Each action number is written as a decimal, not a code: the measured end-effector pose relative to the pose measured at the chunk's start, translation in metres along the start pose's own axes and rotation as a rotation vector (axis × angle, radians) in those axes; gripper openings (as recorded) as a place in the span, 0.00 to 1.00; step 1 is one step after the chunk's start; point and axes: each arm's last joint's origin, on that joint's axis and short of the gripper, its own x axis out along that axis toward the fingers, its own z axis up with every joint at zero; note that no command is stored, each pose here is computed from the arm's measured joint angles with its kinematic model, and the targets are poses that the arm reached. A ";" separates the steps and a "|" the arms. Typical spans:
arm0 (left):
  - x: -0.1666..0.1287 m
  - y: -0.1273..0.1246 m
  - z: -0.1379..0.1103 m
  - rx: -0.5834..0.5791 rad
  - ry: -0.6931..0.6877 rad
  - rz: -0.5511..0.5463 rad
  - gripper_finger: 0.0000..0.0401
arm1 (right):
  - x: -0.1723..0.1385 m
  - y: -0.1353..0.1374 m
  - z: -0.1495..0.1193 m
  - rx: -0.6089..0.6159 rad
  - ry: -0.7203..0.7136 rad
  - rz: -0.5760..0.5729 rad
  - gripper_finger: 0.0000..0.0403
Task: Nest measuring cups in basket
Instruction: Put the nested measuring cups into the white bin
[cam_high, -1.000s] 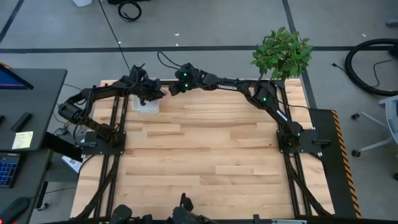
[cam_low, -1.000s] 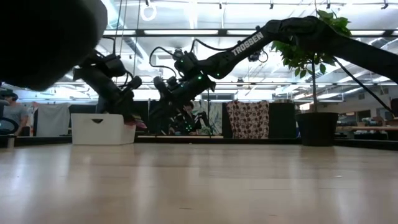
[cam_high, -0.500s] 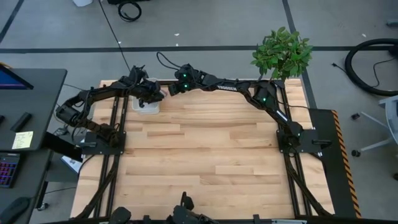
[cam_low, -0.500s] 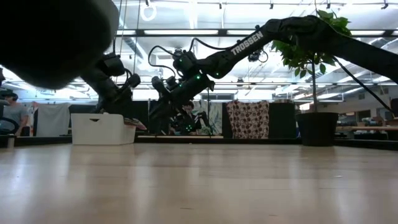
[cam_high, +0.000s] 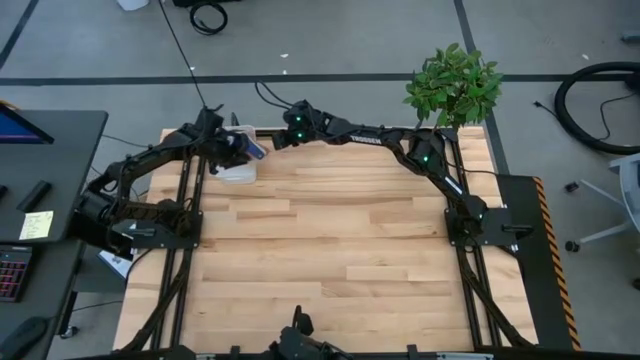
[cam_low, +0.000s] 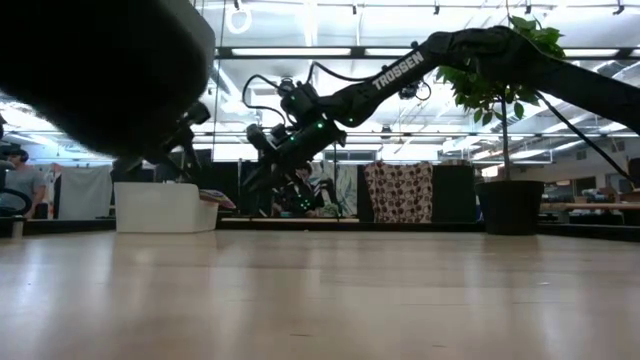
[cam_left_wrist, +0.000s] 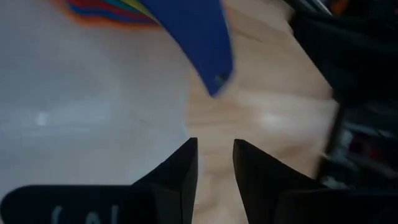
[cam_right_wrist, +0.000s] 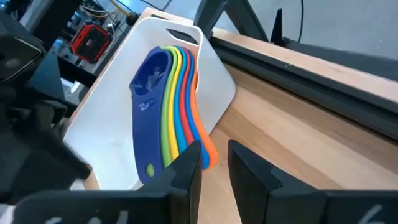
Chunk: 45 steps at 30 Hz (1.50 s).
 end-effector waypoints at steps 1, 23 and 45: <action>0.000 0.001 0.000 -0.003 -0.021 0.026 0.27 | 0.000 0.000 0.000 0.010 0.002 0.001 0.21; -0.002 0.014 0.003 -0.018 -0.209 0.298 0.27 | 0.024 -0.022 -0.011 0.132 -0.022 0.061 0.21; 0.015 0.025 0.010 -0.029 -0.316 0.504 0.27 | 0.022 -0.027 -0.003 0.191 -0.044 0.088 0.20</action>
